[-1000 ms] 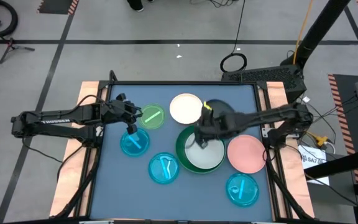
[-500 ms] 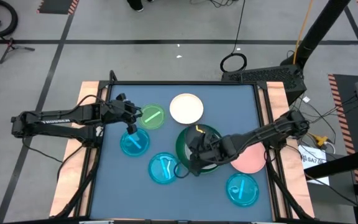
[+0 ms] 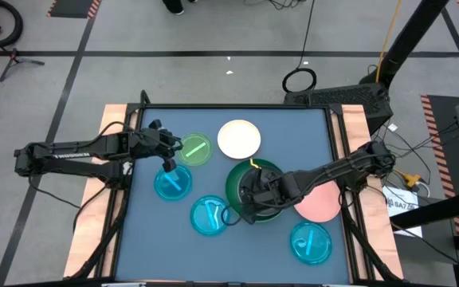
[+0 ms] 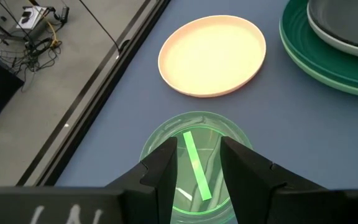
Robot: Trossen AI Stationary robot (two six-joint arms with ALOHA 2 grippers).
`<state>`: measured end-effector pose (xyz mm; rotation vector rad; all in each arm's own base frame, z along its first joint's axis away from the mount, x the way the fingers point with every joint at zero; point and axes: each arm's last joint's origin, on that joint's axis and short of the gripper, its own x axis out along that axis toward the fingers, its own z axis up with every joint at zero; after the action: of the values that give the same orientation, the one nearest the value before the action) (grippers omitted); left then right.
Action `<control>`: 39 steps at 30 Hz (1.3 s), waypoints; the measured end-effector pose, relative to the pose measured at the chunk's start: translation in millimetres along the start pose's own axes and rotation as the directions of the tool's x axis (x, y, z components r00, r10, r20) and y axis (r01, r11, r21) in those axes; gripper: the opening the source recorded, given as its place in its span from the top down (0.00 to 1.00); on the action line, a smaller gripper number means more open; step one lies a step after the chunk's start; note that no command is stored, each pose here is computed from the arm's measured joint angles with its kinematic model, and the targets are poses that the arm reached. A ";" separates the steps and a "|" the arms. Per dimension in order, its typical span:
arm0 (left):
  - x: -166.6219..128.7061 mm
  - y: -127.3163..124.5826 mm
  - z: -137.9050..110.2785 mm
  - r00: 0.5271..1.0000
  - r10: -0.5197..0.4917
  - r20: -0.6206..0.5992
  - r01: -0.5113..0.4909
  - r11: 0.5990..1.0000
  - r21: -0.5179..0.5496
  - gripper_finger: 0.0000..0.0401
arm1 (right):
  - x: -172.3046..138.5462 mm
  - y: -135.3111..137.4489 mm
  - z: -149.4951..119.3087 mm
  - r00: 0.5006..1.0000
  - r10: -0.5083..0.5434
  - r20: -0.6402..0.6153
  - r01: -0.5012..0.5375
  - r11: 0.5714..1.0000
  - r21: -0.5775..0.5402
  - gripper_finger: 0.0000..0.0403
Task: Stack plastic plates
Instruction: Stack the white plate on top of the black plate
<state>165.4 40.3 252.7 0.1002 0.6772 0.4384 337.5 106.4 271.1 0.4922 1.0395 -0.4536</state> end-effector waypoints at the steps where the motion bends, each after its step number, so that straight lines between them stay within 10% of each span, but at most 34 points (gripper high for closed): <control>1: 0.0 0.0 0.0 1.000 0.000 0.000 0.000 1.000 0.000 0.68 | 0.0 0.0 0.1 1.000 0.000 0.000 0.000 1.000 0.000 0.80; 17: -0.1 0.0 0.0 1.000 0.000 0.000 0.000 1.000 0.000 0.68 | 9.5 -33.3 36.9 0.977 -0.168 0.134 0.164 0.986 0.040 0.78; 39: -0.2 -0.3 -2.7 1.000 -0.003 -0.027 0.003 1.000 0.006 0.68 | 62.7 -167.0 112.1 0.925 -0.381 -0.012 0.380 0.918 0.112 0.78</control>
<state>163.7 39.8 250.6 0.0987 0.7056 0.4357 347.4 -100.7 233.9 0.3854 1.1072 -0.8645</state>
